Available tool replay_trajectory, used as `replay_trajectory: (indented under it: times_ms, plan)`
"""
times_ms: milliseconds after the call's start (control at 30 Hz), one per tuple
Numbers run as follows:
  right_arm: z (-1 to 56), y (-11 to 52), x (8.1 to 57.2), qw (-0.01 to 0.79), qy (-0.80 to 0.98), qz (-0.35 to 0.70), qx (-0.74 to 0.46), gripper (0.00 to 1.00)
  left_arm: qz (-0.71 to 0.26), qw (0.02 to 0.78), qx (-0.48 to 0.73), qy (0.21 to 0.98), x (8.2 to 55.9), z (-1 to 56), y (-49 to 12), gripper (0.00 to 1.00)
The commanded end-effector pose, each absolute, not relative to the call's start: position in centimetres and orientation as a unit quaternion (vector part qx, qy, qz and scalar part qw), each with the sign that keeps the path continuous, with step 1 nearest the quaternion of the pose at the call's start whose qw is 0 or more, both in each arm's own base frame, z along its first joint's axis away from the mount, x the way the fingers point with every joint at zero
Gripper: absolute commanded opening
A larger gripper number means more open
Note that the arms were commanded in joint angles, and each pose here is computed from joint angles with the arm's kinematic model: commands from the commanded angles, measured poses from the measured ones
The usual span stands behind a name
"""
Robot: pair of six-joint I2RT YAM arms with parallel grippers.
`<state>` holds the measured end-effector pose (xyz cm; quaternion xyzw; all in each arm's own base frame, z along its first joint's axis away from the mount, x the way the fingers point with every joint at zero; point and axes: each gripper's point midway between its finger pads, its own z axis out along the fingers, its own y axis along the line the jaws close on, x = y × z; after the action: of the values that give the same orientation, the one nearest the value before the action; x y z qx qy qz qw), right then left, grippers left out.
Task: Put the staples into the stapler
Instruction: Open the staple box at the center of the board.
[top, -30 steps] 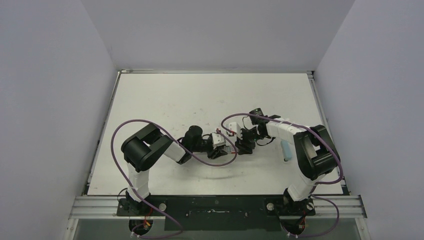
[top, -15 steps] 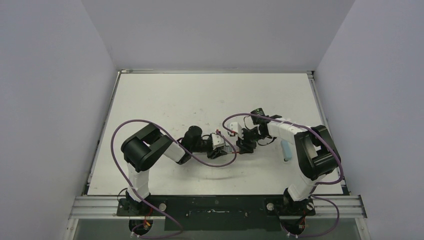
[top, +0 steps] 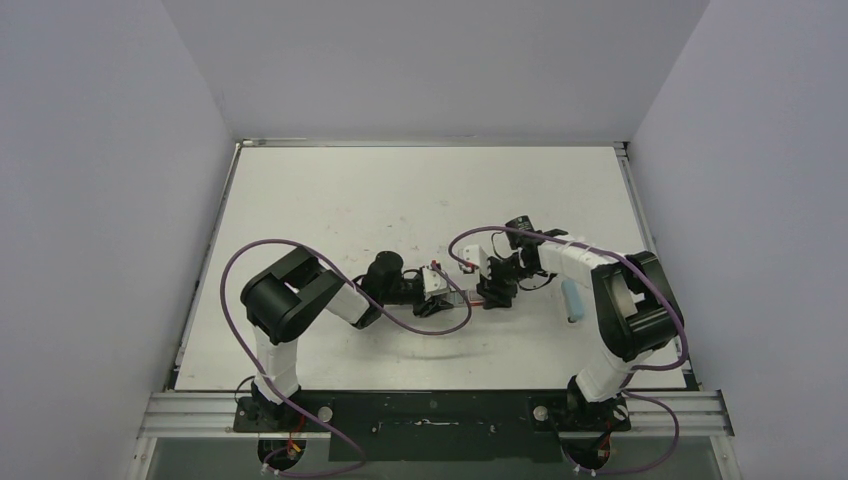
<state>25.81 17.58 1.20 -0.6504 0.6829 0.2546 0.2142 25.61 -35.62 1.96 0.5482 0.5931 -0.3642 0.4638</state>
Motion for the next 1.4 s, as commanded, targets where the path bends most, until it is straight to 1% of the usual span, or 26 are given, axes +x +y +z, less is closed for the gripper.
replay_trajectory:
  times_ms: [0,67,167,233,333,400,433,567,700,733,833,1000,1167,1367]
  plan:
    - [-1.6,13.1,22.9,0.117,0.727,0.211,-0.643,0.51,-0.354,0.462,0.554,0.596,25.8,2.1,-35.1,0.21]
    - [-1.3,13.2,23.0,0.122,0.729,0.211,-0.640,0.60,-0.353,0.463,0.553,0.596,25.9,2.4,-35.1,0.35]
    - [-0.2,13.8,23.6,0.141,0.735,0.221,-0.626,0.67,-0.349,0.468,0.551,0.596,26.1,3.1,-35.1,0.49]
    - [0.9,14.3,24.2,0.161,0.740,0.231,-0.611,0.71,-0.346,0.471,0.548,0.598,26.2,3.6,-34.9,0.60]
    - [2.7,14.8,25.4,0.192,0.750,0.240,-0.585,0.75,-0.345,0.473,0.542,0.603,26.2,4.6,-34.7,0.78]
    - [3.9,14.9,26.1,0.210,0.758,0.244,-0.567,0.76,-0.348,0.470,0.538,0.607,26.0,5.3,-34.7,0.86]
    - [4.5,14.8,26.5,0.218,0.767,0.246,-0.550,0.76,-0.349,0.470,0.536,0.608,26.0,5.8,-34.6,0.88]
    - [7.5,12.8,28.8,0.262,0.811,0.209,-0.480,0.79,-0.347,0.476,0.522,0.616,26.0,8.4,-34.1,0.92]
    - [10.0,7.8,30.4,0.291,0.861,0.132,-0.395,0.86,-0.343,0.458,0.461,0.678,28.4,11.3,-33.0,0.98]
    - [10.5,6.3,30.5,0.296,0.872,0.110,-0.374,0.87,-0.331,0.449,0.454,0.695,28.9,11.6,-32.5,0.97]
    - [11.5,2.3,30.2,0.296,0.896,0.051,-0.327,0.92,-0.288,0.440,0.456,0.718,29.9,12.9,-31.3,0.97]
    - [9.9,-1.3,27.2,0.228,0.927,0.015,-0.296,0.94,-0.260,0.436,0.479,0.716,29.3,14.3,-30.0,0.97]
    - [7.8,-2.3,25.3,0.179,0.942,0.014,-0.284,0.95,-0.256,0.431,0.482,0.719,28.9,14.8,-29.5,0.96]
    - [4.8,-2.3,22.8,0.120,0.950,0.031,-0.287,0.87,-0.254,0.439,0.479,0.716,29.0,16.0,-29.5,0.97]
